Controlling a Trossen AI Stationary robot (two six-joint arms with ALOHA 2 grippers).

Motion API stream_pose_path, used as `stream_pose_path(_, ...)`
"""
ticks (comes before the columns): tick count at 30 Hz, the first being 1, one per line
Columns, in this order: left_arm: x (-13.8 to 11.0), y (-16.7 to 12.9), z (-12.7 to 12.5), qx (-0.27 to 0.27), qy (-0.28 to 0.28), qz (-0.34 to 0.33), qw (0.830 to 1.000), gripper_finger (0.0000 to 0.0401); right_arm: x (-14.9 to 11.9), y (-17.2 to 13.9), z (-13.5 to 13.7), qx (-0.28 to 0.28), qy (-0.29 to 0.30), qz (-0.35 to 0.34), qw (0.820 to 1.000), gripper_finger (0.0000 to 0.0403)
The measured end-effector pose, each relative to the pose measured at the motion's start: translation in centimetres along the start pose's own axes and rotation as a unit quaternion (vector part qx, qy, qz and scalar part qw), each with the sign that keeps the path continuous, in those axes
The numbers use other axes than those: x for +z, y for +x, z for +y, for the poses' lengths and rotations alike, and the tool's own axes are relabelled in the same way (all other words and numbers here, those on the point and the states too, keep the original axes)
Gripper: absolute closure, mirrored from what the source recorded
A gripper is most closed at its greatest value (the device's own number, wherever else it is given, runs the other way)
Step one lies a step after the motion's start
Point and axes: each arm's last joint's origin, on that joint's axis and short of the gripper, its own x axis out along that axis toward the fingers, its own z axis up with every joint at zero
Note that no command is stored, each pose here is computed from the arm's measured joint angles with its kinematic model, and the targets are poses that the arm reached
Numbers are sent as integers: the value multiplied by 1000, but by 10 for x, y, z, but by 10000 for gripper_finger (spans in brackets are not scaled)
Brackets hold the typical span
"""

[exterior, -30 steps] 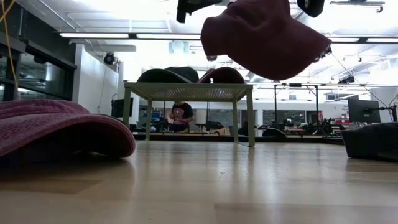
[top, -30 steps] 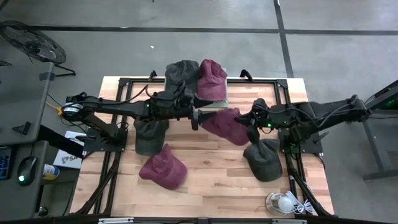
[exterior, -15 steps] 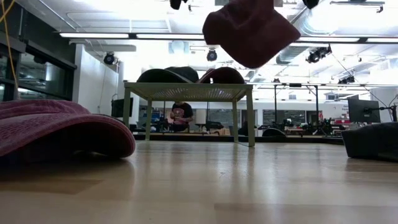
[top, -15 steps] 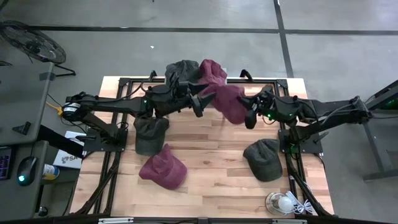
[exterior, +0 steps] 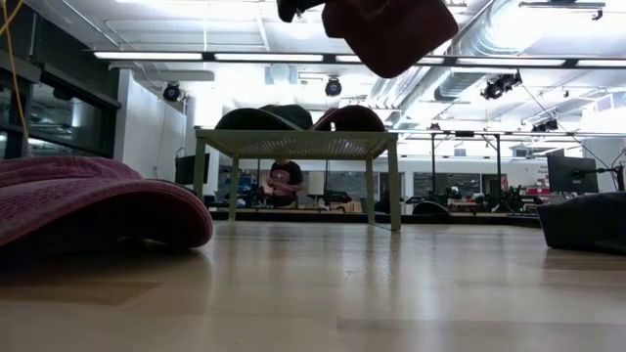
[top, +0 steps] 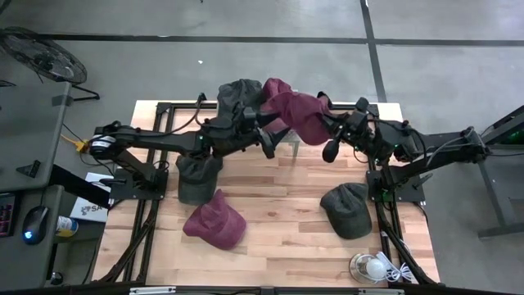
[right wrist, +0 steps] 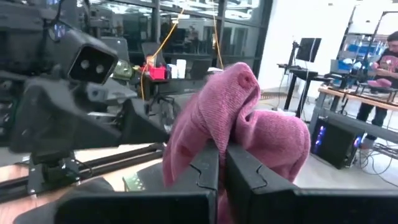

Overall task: Pick & Place hat
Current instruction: Stack the right maroon cap on top of the maroon cap on the shelf

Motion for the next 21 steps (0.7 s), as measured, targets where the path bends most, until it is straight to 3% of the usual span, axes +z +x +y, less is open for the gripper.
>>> stream_pose_path(13, -1, 2, -2, 0, 18, -15, 1000, 84, -1, -1, 10, 136, -4, -5, 991, 403)
stream_pose_path(21, -2, 2, -4, -44, 4, 0, 999, 84, -3, 3, 11, 165, -6, -5, 986, 403)
